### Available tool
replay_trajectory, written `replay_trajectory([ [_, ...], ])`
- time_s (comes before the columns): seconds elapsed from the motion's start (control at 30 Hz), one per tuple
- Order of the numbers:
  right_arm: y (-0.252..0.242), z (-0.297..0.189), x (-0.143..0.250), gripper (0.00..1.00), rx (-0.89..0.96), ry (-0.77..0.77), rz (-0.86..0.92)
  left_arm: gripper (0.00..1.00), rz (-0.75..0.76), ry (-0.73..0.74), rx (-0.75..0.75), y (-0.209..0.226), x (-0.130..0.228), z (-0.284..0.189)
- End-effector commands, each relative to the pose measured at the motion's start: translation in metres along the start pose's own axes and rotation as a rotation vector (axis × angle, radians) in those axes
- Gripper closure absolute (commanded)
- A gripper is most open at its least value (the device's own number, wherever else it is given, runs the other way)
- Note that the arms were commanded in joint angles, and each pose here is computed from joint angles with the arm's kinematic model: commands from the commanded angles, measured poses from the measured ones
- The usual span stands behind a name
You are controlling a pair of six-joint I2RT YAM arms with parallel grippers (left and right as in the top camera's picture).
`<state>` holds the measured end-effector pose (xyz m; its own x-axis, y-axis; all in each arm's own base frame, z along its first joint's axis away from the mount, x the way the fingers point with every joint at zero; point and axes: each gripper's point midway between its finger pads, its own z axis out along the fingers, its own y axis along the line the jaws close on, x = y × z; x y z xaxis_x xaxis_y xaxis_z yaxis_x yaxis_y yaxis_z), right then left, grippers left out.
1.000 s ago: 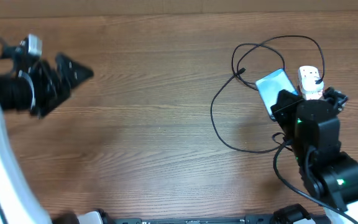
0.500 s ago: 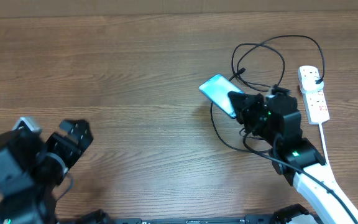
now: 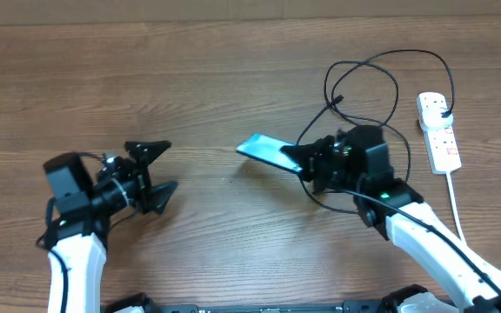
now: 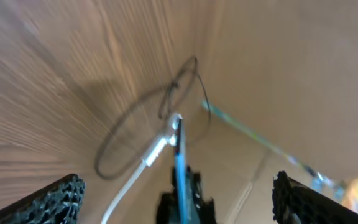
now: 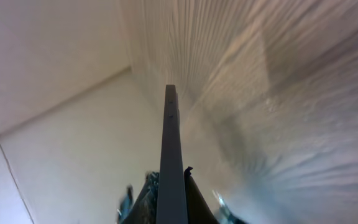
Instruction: Plug charger to phone and switch on socket
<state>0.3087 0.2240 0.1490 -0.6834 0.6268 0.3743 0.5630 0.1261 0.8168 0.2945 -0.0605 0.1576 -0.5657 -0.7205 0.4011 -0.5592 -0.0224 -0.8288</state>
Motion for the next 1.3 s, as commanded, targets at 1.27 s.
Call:
replay_trajectory([
  [1.27, 0.03, 0.035, 0.058, 0.96, -0.146, 0.017, -0.097, 0.31, -0.054, 0.194, -0.02, -0.019, 0.074, 0.074],
])
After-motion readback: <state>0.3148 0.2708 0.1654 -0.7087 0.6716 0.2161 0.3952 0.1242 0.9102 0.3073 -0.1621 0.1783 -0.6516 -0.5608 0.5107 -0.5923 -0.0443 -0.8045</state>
